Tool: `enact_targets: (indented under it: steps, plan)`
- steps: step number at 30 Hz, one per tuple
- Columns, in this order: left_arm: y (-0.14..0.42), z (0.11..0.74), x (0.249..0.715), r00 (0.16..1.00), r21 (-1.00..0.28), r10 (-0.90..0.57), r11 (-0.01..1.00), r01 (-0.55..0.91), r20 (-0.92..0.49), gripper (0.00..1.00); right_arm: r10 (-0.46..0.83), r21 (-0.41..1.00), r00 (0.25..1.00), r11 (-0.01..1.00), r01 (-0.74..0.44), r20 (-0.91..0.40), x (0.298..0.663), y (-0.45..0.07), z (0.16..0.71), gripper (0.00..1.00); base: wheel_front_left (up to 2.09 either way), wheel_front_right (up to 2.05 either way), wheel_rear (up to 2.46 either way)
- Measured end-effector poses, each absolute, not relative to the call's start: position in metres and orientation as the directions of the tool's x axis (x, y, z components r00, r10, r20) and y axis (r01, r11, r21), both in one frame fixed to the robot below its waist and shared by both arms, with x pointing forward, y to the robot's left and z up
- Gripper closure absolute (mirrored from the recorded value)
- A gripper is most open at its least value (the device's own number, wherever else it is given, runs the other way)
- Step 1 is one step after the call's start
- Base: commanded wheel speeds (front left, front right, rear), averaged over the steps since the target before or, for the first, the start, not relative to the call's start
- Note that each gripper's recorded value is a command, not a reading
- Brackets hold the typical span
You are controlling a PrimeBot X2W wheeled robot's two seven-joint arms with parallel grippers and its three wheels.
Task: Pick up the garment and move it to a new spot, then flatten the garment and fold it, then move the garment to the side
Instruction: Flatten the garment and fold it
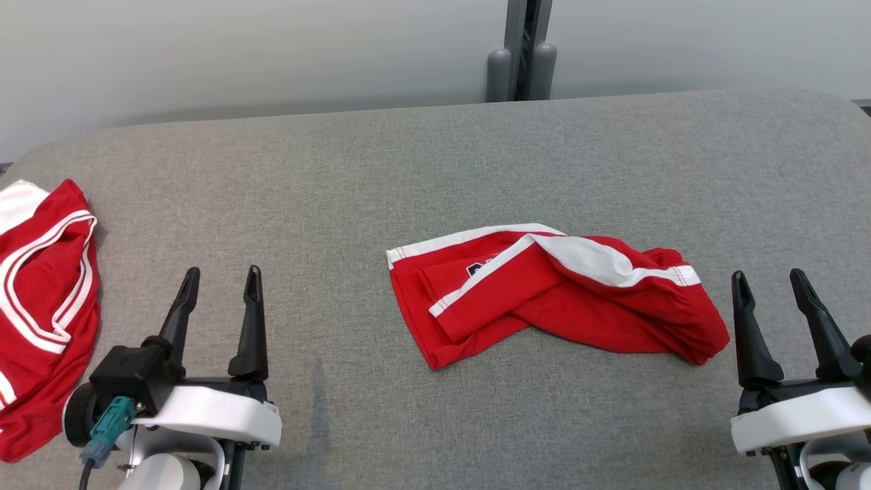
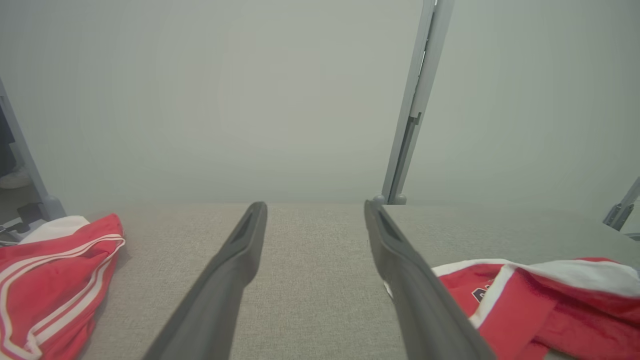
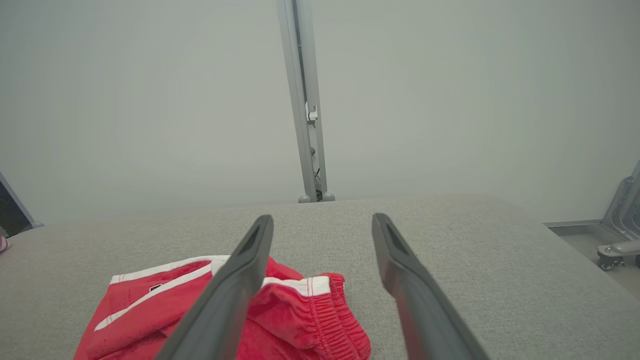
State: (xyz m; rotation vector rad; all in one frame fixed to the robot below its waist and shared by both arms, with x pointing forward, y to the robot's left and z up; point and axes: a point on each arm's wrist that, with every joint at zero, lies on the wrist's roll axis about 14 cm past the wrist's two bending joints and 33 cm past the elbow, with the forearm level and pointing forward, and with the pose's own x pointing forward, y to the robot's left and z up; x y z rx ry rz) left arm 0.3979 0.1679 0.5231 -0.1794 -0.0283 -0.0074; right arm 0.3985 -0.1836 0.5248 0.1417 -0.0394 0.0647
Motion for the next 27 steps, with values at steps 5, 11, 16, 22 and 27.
enact_targets:
  steps: [5, 11, 16, 22, 27]
  plan:
    - [0.163, 0.522, 0.395, 1.000, -0.176, -0.023, 0.984, 0.026, 0.018, 0.00, 0.061, 0.148, 0.997, 0.987, -0.066, 0.038, 0.398, -0.183, 0.523, 0.00, 0.00, 0.00, 0.00]
    - [0.161, 0.521, 0.394, 1.000, -0.178, -0.030, 0.983, 0.031, 0.010, 0.00, 0.063, 0.155, 0.998, 0.986, -0.066, 0.028, 0.398, -0.182, 0.519, 0.00, 0.00, 0.00, 0.00]
    - [0.154, 0.522, 0.399, 0.998, -0.183, -0.058, 0.981, 0.059, 0.012, 0.00, 0.066, 0.165, 0.998, 0.984, -0.068, 0.019, 0.401, -0.181, 0.517, 0.00, 0.00, 0.00, 0.00]
    - [0.113, 0.528, 0.417, 0.975, -0.199, -0.224, 0.955, 0.220, 0.004, 0.00, 0.068, 0.167, 0.998, 0.984, -0.069, 0.008, 0.404, -0.180, 0.512, 0.00, 0.00, 0.00, 0.00]
    - [0.055, 0.484, 0.411, 0.888, -0.283, -0.426, 0.885, 0.370, -0.174, 0.00, 0.057, 0.177, 0.998, 0.983, -0.055, -0.007, 0.405, -0.183, 0.506, 0.00, 0.00, 0.00, 0.00]
